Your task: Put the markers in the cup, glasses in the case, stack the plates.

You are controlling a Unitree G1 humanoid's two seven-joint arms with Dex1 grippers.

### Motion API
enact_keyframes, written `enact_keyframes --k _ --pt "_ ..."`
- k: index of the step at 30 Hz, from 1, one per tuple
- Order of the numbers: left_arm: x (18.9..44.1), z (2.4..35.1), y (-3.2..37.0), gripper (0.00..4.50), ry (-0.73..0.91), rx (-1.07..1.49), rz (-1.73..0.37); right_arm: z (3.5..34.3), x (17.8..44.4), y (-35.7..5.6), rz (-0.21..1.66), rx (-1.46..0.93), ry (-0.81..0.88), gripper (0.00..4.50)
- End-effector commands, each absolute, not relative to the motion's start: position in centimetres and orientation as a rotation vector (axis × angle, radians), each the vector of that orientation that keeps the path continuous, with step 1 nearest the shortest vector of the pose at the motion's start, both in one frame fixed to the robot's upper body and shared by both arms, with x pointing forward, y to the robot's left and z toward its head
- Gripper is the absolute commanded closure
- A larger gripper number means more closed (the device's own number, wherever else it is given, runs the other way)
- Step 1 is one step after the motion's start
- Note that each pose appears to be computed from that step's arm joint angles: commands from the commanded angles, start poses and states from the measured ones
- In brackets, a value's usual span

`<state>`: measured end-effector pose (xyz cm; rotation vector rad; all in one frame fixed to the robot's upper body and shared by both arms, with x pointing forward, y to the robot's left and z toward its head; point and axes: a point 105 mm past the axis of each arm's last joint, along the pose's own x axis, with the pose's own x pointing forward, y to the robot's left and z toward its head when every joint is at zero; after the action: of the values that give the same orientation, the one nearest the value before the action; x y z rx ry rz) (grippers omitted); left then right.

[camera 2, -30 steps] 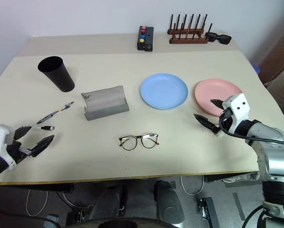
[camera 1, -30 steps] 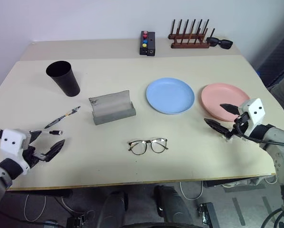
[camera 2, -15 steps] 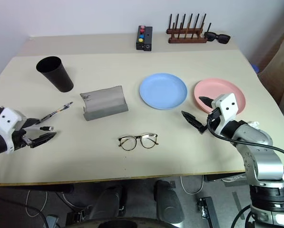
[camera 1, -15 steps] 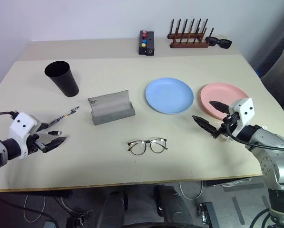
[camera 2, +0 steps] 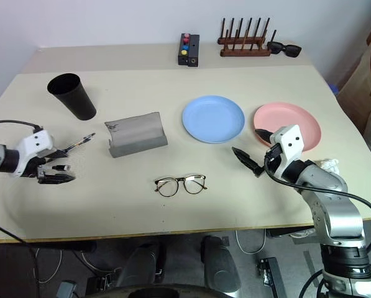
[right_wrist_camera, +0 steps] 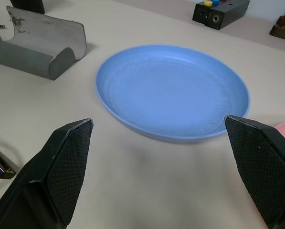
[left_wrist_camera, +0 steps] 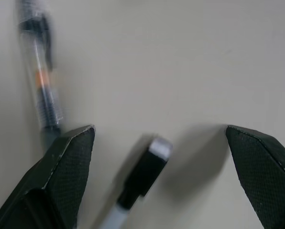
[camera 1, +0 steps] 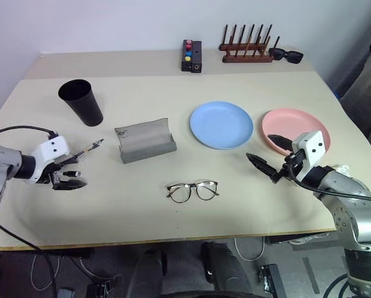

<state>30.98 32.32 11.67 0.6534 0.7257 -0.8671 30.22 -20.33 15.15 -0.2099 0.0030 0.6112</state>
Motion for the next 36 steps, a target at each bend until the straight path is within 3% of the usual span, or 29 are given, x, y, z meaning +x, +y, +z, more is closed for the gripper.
enact_keyframes --k 1,3,9,10,15,23,26,30,36 --pt "30.8 10.6 32.4 0.58 0.798 0.67 -0.921 16.6 29.9 -19.9 0.607 -0.227 -0.052 0.0" --pt "30.8 10.4 32.2 1.3 0.812 0.669 -0.947 16.7 29.8 -19.9 0.601 -0.226 -0.055 0.0" --pt "30.2 10.2 32.5 4.29 0.817 0.68 -0.961 16.7 29.7 -19.9 0.596 -0.221 -0.057 0.0" --pt "30.1 10.1 32.5 4.41 0.812 0.683 -0.957 16.7 29.7 -19.8 0.598 -0.218 -0.058 0.0" --pt "29.8 10.3 32.9 4.41 0.784 0.72 -0.923 16.5 30.1 -19.7 0.611 -0.214 -0.058 0.0" --pt "30.4 13.8 31.3 4.41 0.631 0.702 -0.93 16.5 31.0 -19.2 0.641 -0.219 -0.059 0.0" --pt "29.9 14.2 31.9 3.56 0.682 0.794 -0.95 16.4 31.2 -19.1 0.652 -0.22 -0.057 0.0" --pt "30.1 14.4 32.4 1.64 0.714 0.882 -0.945 16.2 31.4 -19.0 0.658 -0.219 -0.054 0.0" --pt "29.4 13.5 32.9 1.64 0.776 0.914 -0.994 15.7 31.3 -19.3 0.659 -0.214 -0.048 0.0"
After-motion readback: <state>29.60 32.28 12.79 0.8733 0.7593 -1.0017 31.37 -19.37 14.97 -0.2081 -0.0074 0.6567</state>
